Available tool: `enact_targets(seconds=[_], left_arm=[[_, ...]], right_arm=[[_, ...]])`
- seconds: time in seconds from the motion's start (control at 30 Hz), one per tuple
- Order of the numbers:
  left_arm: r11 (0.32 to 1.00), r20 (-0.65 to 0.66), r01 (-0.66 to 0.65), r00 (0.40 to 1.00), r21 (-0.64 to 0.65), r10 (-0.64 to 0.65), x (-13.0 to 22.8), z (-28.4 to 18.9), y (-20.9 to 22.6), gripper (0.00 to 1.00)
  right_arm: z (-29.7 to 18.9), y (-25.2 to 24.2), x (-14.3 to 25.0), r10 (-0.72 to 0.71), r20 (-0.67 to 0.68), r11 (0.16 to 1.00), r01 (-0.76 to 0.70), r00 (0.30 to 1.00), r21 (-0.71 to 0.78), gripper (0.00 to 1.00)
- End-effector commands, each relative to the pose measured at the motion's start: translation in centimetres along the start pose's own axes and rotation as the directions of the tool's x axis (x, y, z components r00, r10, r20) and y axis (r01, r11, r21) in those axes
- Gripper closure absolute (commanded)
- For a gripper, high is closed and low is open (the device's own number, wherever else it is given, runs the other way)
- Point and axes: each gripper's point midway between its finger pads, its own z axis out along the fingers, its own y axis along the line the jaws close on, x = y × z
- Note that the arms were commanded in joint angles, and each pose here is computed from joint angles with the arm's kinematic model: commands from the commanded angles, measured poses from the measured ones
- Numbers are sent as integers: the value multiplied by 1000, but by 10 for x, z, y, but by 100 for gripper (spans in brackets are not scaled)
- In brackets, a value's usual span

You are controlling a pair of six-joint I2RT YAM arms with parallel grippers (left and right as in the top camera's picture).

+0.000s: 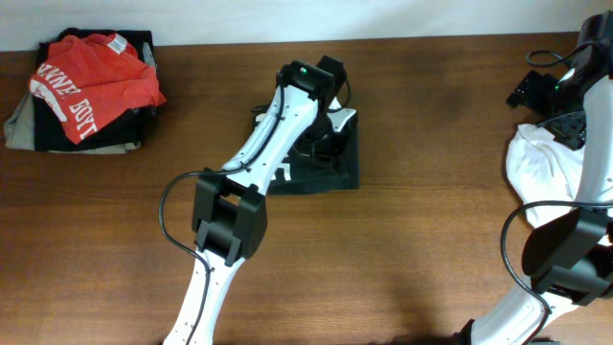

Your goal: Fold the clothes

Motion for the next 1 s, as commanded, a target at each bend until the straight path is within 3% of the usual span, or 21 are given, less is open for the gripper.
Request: enact_targets(seconds=[0.0,0.03,0.07,0.17,0.3,0.33,0.4,0.5,0.6,0.73,0.97], left_arm=[[999,-4,-33,999,10,33,1,1,-14,92],[999,-7,-41,999,10,41,2,3,-17,72],[999,-7,-42,999,10,42,2,3,-18,68],[998,21,-54,998,12,53,0,-15,-25,67],[992,191,-128,974,-2,126,-8,-87,-50,65],[994,244,-100,964,-50,110,-15,-103,-37,57],[985,280,97,959,-146,-53,-21,-118,26,48],[972,189,219,961,-81,-201,-9,-103,73,47],[968,11,249,969,-33,-248,11,-50,75,45],[978,-4,183,983,98,-184,1,-26,41,45],[990,0,70,998,121,-71,-3,-8,-4,47]], right_arm=[[-3,-3,-2,7,12,1000,-7,1000,9,1],[-3,-3,-2,7,12,1000,-7,1000,9,1],[-3,-3,-2,7,12,1000,-7,1000,9,1],[-3,-3,-2,7,12,1000,-7,1000,9,1],[-3,-3,-2,7,12,1000,-7,1000,9,1],[-3,-3,-2,7,12,1000,-7,1000,9,1],[-3,-3,-2,7,12,1000,-7,1000,9,1],[-3,-3,-2,7,12,1000,-7,1000,9,1],[-3,-3,-2,7,12,1000,-7,1000,9,1],[-3,-3,-2,7,12,1000,-7,1000,9,1],[-3,-3,-2,7,12,1000,-7,1000,9,1]])
